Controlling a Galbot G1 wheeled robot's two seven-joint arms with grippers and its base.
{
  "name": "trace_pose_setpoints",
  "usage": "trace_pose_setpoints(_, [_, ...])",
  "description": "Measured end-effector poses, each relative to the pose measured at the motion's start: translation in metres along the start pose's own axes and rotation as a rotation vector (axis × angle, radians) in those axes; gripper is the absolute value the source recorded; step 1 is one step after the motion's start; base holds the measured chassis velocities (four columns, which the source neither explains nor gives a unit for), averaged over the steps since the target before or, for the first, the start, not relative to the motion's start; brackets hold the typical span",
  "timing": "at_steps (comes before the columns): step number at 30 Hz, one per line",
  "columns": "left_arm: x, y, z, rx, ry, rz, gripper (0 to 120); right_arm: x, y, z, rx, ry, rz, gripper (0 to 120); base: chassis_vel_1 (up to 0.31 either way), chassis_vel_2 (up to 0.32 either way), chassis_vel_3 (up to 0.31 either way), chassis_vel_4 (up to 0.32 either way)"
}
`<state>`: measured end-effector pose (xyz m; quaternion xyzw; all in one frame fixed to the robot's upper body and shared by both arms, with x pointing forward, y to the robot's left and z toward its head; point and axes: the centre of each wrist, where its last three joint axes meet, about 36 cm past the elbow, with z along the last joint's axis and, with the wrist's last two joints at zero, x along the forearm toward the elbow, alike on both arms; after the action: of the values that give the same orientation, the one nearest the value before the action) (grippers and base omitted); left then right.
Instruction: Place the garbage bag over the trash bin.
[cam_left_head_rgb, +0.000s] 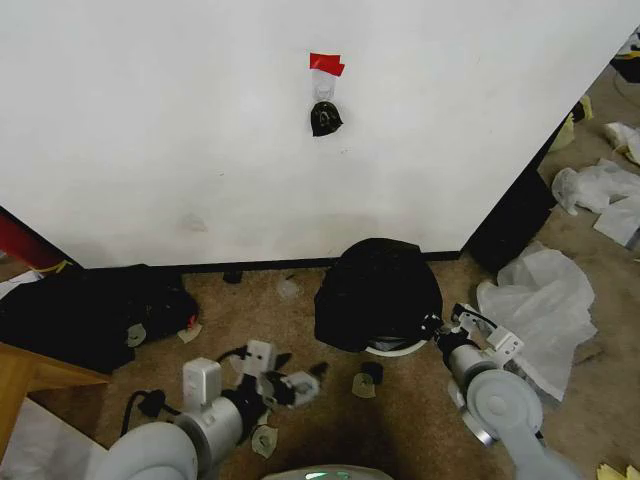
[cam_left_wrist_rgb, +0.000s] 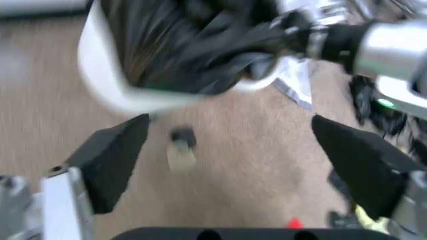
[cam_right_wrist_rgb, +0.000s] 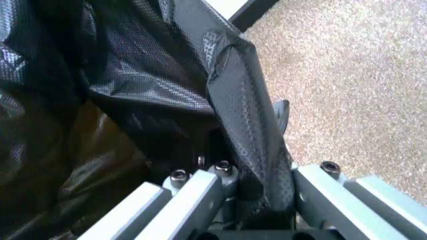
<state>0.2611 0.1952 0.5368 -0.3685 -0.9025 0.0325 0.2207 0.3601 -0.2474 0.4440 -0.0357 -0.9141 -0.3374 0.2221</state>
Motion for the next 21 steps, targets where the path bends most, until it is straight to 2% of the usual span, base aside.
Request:
trace_pose_setpoints(3, [-0.001, -0.003, 0.004, -0.307, -0.138, 0.065, 100, 0.001, -0.001, 0.001, 0.0, 0.003, 0.006, 0, 0.0, 0.0, 0.0, 0.0])
trace_pose_setpoints(5, [-0.001, -0.002, 0.009, -0.435, -0.188, 0.081, 100, 0.0, -0.001, 0.002, 0.002, 0.003, 0.006, 0, 0.0, 0.0, 0.0, 0.0])
trace_pose_setpoints(9, [-0.007, 0.004, 0.022, -0.511, -0.235, 0.115, 98, -0.005, 0.002, 0.005, 0.012, 0.005, 0.003, 0, 0.0, 0.0, 0.0, 0.0])
trace_pose_setpoints(13, [-0.036, 0.018, 0.04, -0.631, -0.293, 0.133, 97, -0.014, 0.009, 0.005, -0.008, 0.012, 0.003, 0, 0.0, 0.0, 0.0, 0.0])
trace_pose_setpoints(14, [-0.036, 0.018, 0.04, -0.631, -0.293, 0.133, 97, -0.014, 0.009, 0.005, -0.008, 0.012, 0.003, 0, 0.0, 0.0, 0.0, 0.0])
trace_pose_setpoints(18, [-0.067, 0.03, 0.049, -0.708, -0.293, 0.144, 94, -0.017, 0.016, 0.001, -0.036, 0.015, 0.01, 0, 0.0, 0.0, 0.0, 0.0])
trace_pose_setpoints(21, [-0.075, 0.033, 0.052, -0.738, -0.286, 0.146, 88, -0.018, 0.02, 0.0, -0.046, 0.016, 0.013, 0, 0.0, 0.0, 0.0, 0.0])
